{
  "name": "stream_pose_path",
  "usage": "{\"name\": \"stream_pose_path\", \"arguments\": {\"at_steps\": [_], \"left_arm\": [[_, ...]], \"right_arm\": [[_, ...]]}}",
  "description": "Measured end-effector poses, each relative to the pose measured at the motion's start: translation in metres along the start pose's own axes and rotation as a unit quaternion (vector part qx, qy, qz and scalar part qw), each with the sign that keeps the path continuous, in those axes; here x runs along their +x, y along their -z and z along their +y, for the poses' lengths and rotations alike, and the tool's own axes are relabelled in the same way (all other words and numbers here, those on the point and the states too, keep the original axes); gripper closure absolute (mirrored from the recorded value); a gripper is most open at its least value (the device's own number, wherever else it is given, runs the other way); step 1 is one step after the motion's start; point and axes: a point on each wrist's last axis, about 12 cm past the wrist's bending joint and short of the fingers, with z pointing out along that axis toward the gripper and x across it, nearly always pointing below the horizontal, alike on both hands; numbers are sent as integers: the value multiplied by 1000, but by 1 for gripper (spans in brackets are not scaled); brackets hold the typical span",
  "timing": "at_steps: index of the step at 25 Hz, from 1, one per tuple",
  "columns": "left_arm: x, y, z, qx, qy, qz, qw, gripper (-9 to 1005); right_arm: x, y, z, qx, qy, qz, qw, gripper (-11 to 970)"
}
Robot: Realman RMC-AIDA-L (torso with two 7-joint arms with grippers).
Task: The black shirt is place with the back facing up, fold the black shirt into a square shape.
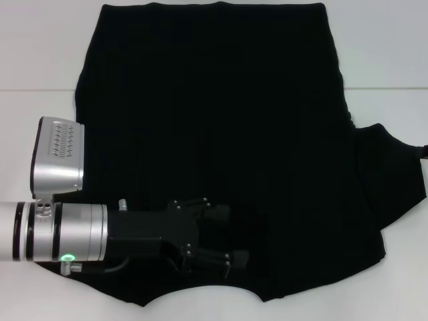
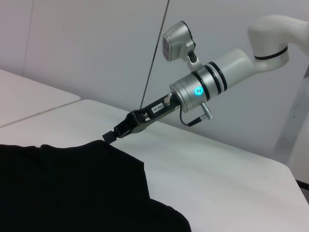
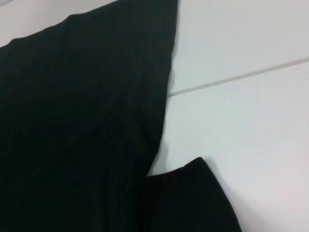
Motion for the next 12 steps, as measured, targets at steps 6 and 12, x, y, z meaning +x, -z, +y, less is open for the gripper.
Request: {"name": "stream_pose_path", "arguments": {"at_steps": [6,12], "left_arm": [[0,0,0,1,1,0,1000,34],[-1,0,0,1,1,0,1000,33]], "right_arm": [[-1,-5,1,11,8,-13,1000,955],[-7,-8,4,22,11,-28,999,954]]}}
